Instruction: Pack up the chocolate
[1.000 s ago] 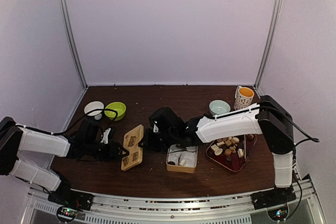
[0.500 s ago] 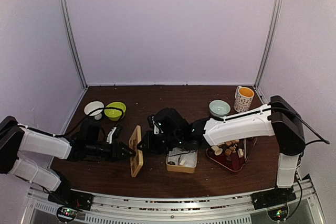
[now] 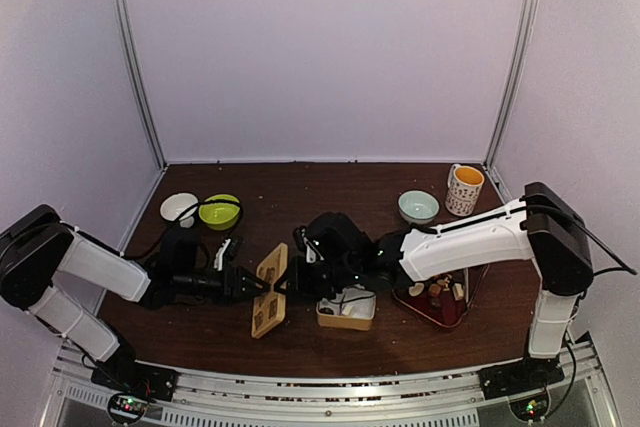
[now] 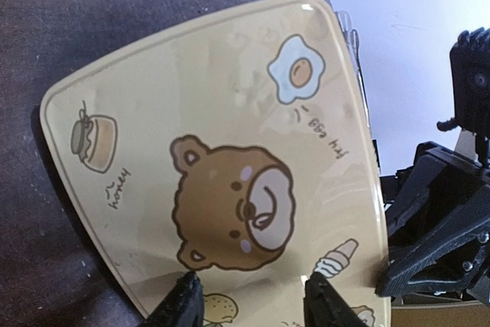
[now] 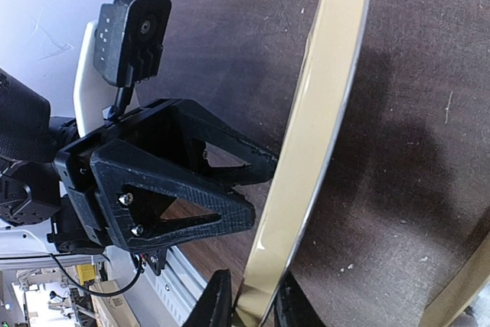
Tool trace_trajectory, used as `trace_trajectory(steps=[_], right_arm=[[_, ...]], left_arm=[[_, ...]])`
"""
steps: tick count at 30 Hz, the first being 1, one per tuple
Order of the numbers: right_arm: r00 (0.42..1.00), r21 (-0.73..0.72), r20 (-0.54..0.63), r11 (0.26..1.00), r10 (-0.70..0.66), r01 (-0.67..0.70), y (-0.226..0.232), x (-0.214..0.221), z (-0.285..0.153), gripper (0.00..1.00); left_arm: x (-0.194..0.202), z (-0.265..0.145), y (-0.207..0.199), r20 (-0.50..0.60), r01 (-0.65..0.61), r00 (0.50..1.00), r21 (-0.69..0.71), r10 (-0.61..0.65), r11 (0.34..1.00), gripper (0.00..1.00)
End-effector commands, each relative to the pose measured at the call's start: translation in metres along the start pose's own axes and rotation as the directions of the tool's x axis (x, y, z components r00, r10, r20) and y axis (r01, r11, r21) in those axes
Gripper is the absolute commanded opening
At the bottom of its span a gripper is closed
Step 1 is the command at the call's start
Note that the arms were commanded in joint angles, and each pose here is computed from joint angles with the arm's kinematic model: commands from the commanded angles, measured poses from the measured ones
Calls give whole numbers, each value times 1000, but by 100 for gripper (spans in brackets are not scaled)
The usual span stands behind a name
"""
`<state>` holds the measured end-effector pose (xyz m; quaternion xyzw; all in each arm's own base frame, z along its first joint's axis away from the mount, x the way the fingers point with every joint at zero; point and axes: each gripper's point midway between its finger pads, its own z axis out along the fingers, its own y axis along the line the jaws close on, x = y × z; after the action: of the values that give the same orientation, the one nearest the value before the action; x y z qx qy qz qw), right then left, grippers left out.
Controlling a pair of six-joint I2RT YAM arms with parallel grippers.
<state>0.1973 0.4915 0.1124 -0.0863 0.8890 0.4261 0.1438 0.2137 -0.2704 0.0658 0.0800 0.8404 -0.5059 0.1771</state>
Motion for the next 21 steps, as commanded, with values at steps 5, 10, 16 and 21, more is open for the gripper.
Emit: trace_trajectory(steps=[5, 10, 16, 21], right_arm=[[1000, -40, -18, 999, 12, -13, 7, 1, 4, 19], [1000, -76, -19, 997, 16, -18, 17, -3, 4, 36], [1000, -60, -12, 998, 17, -17, 15, -6, 3, 24], [1000, -17, -4, 1000, 11, -11, 3, -7, 2, 16]], left_arm=[[4, -1, -6, -8, -35, 999, 10, 36, 999, 45], [7, -1, -2, -16, -36, 999, -6, 35, 999, 45], [6, -2, -1, -14, -40, 999, -15, 39, 999, 45], [2, -8, -1, 2, -60, 998, -55, 60, 997, 45]])
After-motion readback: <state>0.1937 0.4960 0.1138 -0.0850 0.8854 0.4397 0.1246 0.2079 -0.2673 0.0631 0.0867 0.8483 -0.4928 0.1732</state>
